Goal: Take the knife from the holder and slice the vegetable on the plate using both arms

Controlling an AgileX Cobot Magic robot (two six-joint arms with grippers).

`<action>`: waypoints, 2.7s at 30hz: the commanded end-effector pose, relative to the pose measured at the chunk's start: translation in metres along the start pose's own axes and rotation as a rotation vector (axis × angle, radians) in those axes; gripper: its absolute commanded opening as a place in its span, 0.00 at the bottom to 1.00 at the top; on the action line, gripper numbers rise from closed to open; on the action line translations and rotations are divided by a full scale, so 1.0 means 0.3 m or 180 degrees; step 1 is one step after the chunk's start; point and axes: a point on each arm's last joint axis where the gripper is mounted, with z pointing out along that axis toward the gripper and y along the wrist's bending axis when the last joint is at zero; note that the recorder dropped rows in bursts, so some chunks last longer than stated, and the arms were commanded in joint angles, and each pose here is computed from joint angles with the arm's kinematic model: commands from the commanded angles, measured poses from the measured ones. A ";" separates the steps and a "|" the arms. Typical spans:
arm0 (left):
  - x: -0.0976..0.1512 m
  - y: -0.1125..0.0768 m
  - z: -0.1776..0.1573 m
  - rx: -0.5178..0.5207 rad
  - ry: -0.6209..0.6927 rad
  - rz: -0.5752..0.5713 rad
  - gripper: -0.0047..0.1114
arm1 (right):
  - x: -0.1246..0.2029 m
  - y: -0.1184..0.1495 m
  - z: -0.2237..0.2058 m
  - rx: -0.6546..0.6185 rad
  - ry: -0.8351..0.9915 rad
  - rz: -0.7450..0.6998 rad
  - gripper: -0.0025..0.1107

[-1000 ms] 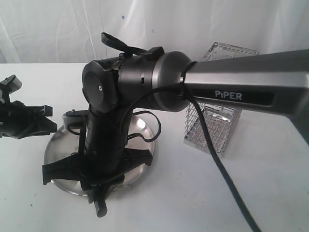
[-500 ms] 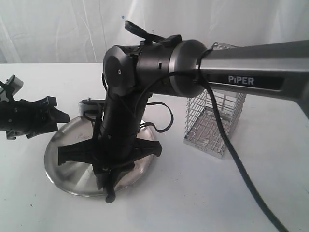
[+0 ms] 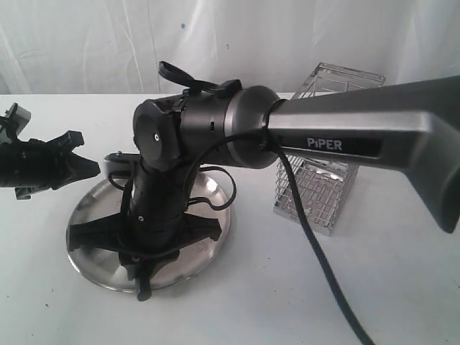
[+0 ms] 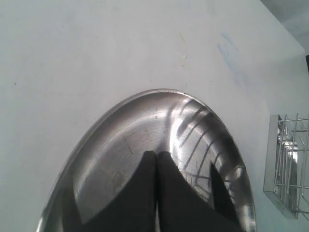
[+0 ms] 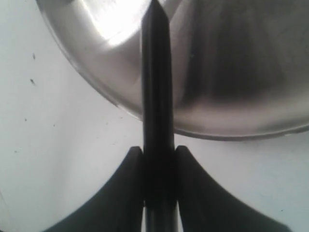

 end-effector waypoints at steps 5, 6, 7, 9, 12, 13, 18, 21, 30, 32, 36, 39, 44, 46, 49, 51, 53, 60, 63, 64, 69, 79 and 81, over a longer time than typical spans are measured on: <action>0.000 -0.008 -0.002 0.0081 -0.0015 0.0034 0.05 | 0.044 0.055 0.021 0.0173 -0.0082 -0.0073 0.02; 0.000 -0.009 -0.002 0.0088 -0.0013 0.0034 0.05 | 0.050 0.063 0.029 0.0184 -0.0090 -0.0081 0.02; 0.000 -0.010 -0.002 0.0094 -0.0012 0.0034 0.05 | 0.052 0.066 0.034 0.0189 -0.0101 -0.0067 0.02; 0.001 -0.010 -0.002 0.0100 -0.0001 0.0044 0.05 | 0.051 0.061 0.046 0.0211 -0.0077 -0.0059 0.02; 0.006 -0.012 -0.002 0.0123 0.0045 0.0087 0.05 | 0.055 0.055 0.058 0.0261 -0.0013 -0.0054 0.02; 0.006 -0.013 -0.002 0.0129 0.0053 0.0094 0.05 | 0.055 0.054 0.061 0.0265 -0.0008 -0.0046 0.02; 0.010 -0.027 -0.003 0.0275 0.0091 0.0098 0.05 | 0.051 0.055 0.061 0.0264 -0.0061 -0.0017 0.02; 0.013 -0.071 -0.010 0.0744 0.0097 0.0243 0.05 | 0.047 0.050 0.060 0.0279 -0.0073 -0.0023 0.02; 0.039 -0.138 0.008 0.1143 0.0139 0.0434 0.04 | 0.048 0.036 0.081 0.0378 -0.0009 -0.0031 0.02; 0.055 -0.149 0.026 0.1127 0.0203 0.0458 0.04 | 0.047 0.037 0.082 0.0369 -0.0022 -0.0032 0.02; 0.069 -0.148 0.047 0.1114 0.0251 0.0426 0.04 | 0.046 0.035 0.081 0.0395 -0.0022 -0.0049 0.02; 0.072 -0.136 0.056 0.1065 0.0258 0.0394 0.04 | 0.046 0.034 0.081 0.0404 -0.0028 -0.0058 0.02; 0.083 -0.108 0.077 0.0989 0.0308 0.0328 0.04 | 0.044 0.029 0.089 0.0443 -0.0036 -0.0024 0.02; 0.089 -0.097 0.086 0.0975 0.0335 0.0296 0.04 | 0.043 0.030 0.088 0.0433 -0.0049 -0.0025 0.02; 0.098 -0.082 0.097 0.0953 0.0378 0.0206 0.04 | 0.042 0.031 0.088 0.0425 -0.0060 -0.0026 0.02; 0.104 -0.074 0.106 0.0980 0.0404 0.0152 0.04 | 0.042 0.031 0.088 0.0425 -0.0060 -0.0026 0.02; 0.108 -0.072 0.110 0.1037 0.0414 0.0110 0.04 | 0.042 0.031 0.088 0.0425 -0.0060 -0.0026 0.02; 0.109 -0.070 0.113 0.1044 0.0416 0.0094 0.04 | 0.042 0.032 0.088 0.0421 -0.0057 -0.0022 0.02; 0.109 -0.070 0.113 0.1044 0.0416 0.0094 0.04 | 0.042 0.032 0.088 0.0413 -0.0059 -0.0018 0.02; 0.109 -0.071 0.112 0.1050 0.0416 0.0095 0.04 | 0.042 0.032 0.088 0.0413 -0.0059 -0.0018 0.02; 0.105 -0.079 0.110 0.1138 0.0384 0.0055 0.04 | 0.042 0.032 0.088 0.0413 -0.0059 -0.0018 0.02; 0.102 -0.088 0.105 0.1223 0.0380 0.0067 0.04 | 0.041 0.033 0.088 0.0406 -0.0068 -0.0019 0.02; 0.102 -0.091 0.103 0.1258 0.0384 0.0066 0.04 | 0.039 0.035 0.088 0.0385 -0.0096 -0.0002 0.02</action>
